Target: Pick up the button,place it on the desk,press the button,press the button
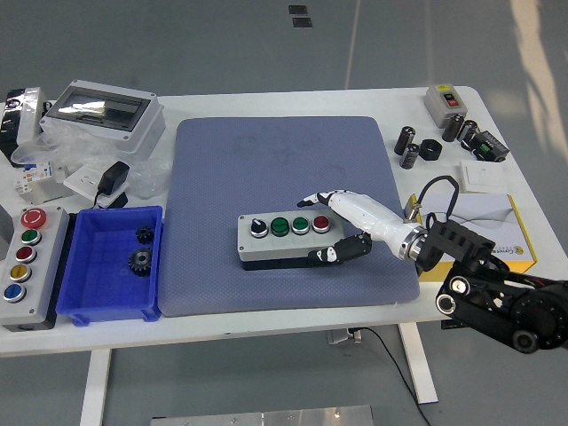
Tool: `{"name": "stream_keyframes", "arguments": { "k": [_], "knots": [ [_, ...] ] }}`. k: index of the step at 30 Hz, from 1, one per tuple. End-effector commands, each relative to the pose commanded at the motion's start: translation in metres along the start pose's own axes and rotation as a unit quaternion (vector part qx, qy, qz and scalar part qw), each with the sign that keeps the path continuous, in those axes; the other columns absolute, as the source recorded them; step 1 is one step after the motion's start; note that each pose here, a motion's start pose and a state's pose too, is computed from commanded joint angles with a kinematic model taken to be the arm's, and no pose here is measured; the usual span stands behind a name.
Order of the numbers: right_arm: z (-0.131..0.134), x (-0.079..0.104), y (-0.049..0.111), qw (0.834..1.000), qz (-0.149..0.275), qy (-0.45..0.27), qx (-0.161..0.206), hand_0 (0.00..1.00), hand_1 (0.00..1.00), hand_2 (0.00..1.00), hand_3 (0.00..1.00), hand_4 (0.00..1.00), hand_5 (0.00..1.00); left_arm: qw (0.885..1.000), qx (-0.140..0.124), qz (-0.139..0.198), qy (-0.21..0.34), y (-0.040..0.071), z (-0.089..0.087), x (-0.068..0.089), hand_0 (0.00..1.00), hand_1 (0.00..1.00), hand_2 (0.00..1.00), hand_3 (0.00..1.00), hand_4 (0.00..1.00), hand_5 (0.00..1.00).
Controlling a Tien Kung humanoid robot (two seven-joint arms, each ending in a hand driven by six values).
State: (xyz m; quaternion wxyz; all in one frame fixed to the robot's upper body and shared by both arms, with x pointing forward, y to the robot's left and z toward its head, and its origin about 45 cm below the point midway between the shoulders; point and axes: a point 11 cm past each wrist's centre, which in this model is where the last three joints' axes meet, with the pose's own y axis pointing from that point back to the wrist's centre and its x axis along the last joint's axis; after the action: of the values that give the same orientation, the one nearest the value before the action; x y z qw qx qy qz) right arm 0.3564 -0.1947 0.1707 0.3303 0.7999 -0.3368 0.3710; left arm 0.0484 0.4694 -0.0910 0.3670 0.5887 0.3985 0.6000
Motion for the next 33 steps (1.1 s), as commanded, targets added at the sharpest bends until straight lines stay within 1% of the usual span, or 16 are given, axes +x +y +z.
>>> {"name": "stream_keyframes", "arguments": {
  "k": [5,12,13,18,26,30,33],
  "knots": [
    [0.0,0.0,0.001,1.0,-0.001,-0.005,-0.001,0.973,0.892,0.873,0.884,0.343,0.002,1.0,0.0,0.0,0.0,0.0,0.0,0.001,0.626,0.516,0.532,0.591,0.608,0.232],
    [0.003,0.003,0.004,0.999,-0.01,-0.035,-0.005,0.978,0.894,0.876,0.889,0.345,0.002,1.0,0.0,0.0,-0.001,0.0,-0.001,0.001,0.626,0.516,0.531,0.591,0.607,0.231],
    [0.003,0.005,0.004,0.999,-0.01,-0.039,-0.005,0.994,0.9,0.881,0.899,0.349,0.002,1.0,0.001,0.0,-0.001,0.0,-0.001,0.001,0.626,0.515,0.531,0.59,0.607,0.232],
    [0.003,0.01,0.006,0.998,-0.012,-0.064,-0.001,0.995,0.897,0.881,0.903,0.356,0.002,1.0,0.001,0.0,-0.002,0.0,-0.001,0.0,0.626,0.515,0.531,0.589,0.607,0.233],
    [0.002,0.012,0.008,0.997,-0.016,-0.081,0.002,0.987,0.9,0.884,0.906,0.364,0.002,1.0,0.001,0.001,-0.003,0.0,-0.001,0.001,0.626,0.515,0.531,0.589,0.606,0.232],
    [0.0,0.021,0.011,0.996,-0.007,-0.085,0.008,0.994,0.905,0.889,0.912,0.367,0.002,1.0,0.001,0.0,-0.003,0.0,-0.002,0.0,0.626,0.514,0.53,0.59,0.603,0.228],
    [-0.004,0.041,0.019,0.997,0.017,-0.077,0.012,0.994,0.905,0.889,0.912,0.367,0.002,1.0,0.001,0.0,-0.002,0.0,-0.002,0.0,0.626,0.514,0.53,0.59,0.603,0.228]
  ]
}}
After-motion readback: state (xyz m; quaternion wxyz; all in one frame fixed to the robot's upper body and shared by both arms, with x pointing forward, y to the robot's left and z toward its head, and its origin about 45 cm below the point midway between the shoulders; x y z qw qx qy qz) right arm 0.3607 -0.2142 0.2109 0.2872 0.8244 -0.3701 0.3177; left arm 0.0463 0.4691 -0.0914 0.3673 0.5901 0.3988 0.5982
